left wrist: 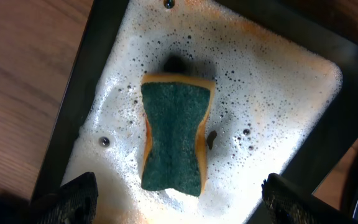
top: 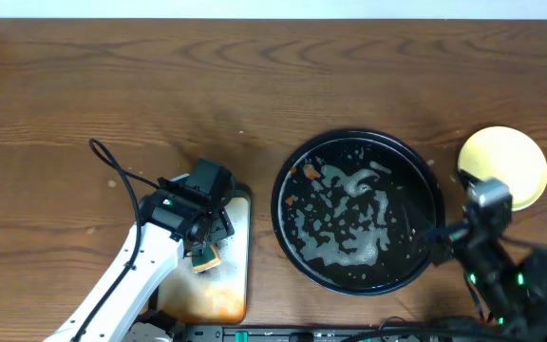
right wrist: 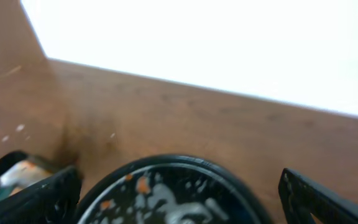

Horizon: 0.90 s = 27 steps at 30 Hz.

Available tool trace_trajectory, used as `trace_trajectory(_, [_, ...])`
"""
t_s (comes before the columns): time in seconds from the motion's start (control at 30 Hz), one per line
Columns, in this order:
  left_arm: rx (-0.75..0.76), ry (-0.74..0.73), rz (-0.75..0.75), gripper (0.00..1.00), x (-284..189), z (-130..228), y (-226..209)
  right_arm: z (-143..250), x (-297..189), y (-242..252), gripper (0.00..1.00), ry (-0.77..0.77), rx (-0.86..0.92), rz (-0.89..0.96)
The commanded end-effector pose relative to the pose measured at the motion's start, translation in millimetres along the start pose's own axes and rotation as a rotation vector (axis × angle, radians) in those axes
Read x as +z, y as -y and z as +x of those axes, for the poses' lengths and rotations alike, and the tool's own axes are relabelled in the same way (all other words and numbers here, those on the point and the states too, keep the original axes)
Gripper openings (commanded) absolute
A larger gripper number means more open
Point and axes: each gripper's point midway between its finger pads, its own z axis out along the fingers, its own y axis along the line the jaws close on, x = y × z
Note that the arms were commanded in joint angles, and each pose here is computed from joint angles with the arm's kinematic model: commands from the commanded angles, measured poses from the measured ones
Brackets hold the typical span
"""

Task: Clean dirty plates on tray and stack at the side

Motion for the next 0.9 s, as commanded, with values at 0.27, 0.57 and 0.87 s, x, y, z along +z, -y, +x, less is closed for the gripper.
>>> trace_trajectory(0.27, [0.0,0.004,-0.004,0.86,0.1,-0.2,-2.2,60.0,8.6,35.2,0.99,0.136,-0.053,0.178])
trace_trajectory(0.57, [0.0,0.004,-0.004,0.86,0.1,-0.3,-2.2,80.6,28.3,41.7,0.99,0.285,-0.092,0.175])
trace_trajectory(0.87, [0.0,0.004,-0.004,0.86,0.1,-0.3,-2.2,95.9,33.0,43.4,0.99,0.238,-0.08,0.176])
